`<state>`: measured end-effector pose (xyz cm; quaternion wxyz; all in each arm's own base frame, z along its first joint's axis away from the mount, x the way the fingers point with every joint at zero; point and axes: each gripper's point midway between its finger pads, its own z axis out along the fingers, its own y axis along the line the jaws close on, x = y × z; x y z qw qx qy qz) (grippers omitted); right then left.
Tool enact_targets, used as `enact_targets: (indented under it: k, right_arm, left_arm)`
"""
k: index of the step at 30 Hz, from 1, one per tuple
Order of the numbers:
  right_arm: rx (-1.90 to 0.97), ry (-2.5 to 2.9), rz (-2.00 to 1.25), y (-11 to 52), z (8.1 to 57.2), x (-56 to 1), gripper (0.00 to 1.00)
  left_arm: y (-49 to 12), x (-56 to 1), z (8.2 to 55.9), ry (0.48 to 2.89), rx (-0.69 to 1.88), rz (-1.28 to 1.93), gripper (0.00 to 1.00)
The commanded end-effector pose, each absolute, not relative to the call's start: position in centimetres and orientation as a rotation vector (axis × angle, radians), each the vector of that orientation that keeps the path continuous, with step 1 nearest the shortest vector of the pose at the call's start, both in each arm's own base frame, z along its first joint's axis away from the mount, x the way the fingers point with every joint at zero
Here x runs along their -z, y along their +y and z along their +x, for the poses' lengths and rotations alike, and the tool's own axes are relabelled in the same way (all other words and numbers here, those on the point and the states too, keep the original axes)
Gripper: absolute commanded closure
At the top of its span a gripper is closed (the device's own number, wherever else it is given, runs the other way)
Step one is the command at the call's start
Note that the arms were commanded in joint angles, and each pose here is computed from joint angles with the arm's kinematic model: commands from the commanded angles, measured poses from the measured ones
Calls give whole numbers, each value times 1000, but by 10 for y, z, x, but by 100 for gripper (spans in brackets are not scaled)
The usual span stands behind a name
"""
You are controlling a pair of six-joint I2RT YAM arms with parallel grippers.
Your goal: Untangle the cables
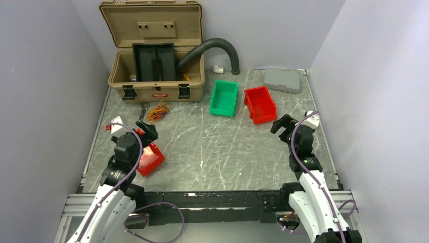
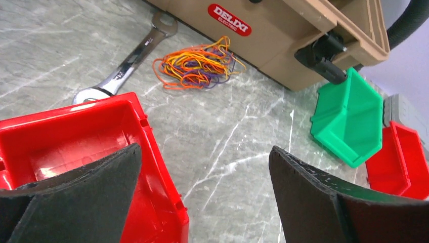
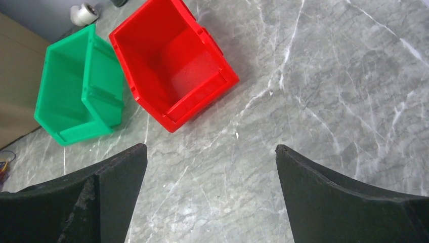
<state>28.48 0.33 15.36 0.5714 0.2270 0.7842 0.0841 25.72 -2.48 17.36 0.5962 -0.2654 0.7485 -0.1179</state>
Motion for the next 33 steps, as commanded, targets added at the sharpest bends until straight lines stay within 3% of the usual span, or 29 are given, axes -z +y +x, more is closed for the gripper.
enact_targets:
  k: [1, 9, 14, 21, 24, 33]
  right_arm:
    - [-209, 1792, 569, 1, 290, -174, 0]
    - [-244, 1814, 564, 7, 289, -162, 0]
    - [-249, 1816, 555, 8, 286, -146, 0]
    - [-270, 1819, 556, 11, 283, -141, 0]
    - [-251, 1821, 558, 9, 281, -143, 0]
    - [-273, 1823, 529, 13, 280, -144, 0]
  left_arm:
    - [-39, -199, 262, 1738, 349, -574, 1]
    - [-51, -195, 292, 1833, 297, -489, 1]
    - [-64, -190, 334, 2064, 192, -484, 1]
    - [-66, -170, 392, 2176, 43, -519, 1]
    - [-60, -152, 409, 2212, -36, -547, 13]
    - [-43, -103, 424, 2234, -8, -660, 16]
